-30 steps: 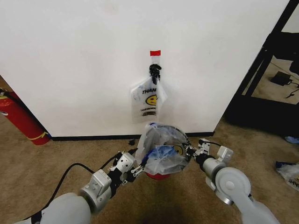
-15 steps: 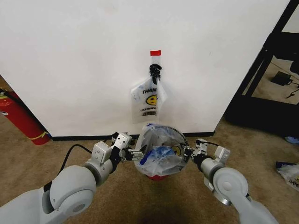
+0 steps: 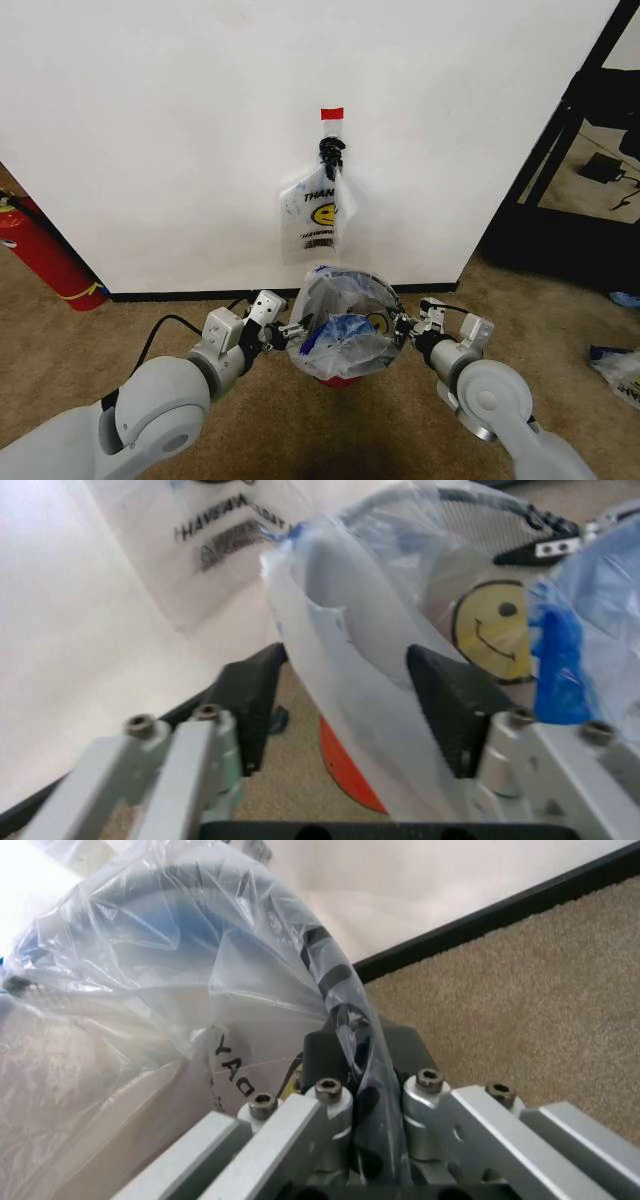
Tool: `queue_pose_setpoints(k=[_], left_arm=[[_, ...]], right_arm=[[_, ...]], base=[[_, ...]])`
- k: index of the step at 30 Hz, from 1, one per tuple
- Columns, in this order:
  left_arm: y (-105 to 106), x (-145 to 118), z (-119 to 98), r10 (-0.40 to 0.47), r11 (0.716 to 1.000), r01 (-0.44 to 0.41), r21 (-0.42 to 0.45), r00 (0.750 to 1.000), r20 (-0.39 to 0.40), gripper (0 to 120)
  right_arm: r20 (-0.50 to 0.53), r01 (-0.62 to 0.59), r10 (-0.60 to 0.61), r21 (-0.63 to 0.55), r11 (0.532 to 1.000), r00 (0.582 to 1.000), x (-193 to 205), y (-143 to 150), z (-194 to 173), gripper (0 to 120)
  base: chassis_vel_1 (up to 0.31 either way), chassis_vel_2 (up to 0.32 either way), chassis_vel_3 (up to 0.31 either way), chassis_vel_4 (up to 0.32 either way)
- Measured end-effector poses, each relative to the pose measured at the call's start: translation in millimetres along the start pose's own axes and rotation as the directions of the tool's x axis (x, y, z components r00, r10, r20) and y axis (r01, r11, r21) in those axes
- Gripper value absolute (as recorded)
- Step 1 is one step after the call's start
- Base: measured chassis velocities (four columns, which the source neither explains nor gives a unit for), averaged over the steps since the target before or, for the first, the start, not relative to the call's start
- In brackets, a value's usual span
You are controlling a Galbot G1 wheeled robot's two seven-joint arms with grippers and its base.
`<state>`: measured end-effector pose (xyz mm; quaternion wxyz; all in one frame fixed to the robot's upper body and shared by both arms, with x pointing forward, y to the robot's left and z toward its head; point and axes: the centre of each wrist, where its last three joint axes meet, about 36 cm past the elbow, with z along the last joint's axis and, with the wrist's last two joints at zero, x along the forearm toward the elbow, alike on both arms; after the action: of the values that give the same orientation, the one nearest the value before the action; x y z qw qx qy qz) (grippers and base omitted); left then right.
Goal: Pick up the garbage bag from the wall and place it over the trash bin.
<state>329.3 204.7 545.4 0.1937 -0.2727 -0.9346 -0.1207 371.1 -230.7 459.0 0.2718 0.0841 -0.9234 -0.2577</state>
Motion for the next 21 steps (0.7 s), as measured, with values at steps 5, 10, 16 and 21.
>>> queue_pose_setpoints(k=[5, 10, 16, 21], left_arm=[[-4.2, 1.6, 2.6, 0.026, 1.000, -0.026, -0.001, 1.000, -0.015, 32], [-2.3, -4.2, 5.6, 0.020, 1.000, -0.020, 0.001, 0.999, -0.030, 10], [2.1, -8.9, 8.7, 0.002, 1.000, -0.002, -0.001, 0.999, -0.043, 0], [3.6, -11.5, 10.6, -0.007, 1.000, 0.007, -0.002, 0.999, -0.048, 0]], right_arm=[[0.002, 0.003, -0.003, 0.000, 1.000, 1.000, -0.4, 1.3, -1.4, 0], [0.002, 0.000, 0.000, 0.004, 1.000, 1.000, 1.2, 0.6, -2.1, 0], [0.006, 0.001, -0.001, 0.003, 1.000, 1.000, 2.0, 0.5, -3.3, 0], [0.008, 0.004, -0.004, 0.000, 1.000, 1.000, 1.8, 1.6, -3.7, 0]], base=[[0.000, 0.000, 0.000, 0.000], [0.000, 0.000, 0.000, 0.000], [0.000, 0.000, 0.000, 0.000], [0.000, 0.000, 0.000, 0.000]])
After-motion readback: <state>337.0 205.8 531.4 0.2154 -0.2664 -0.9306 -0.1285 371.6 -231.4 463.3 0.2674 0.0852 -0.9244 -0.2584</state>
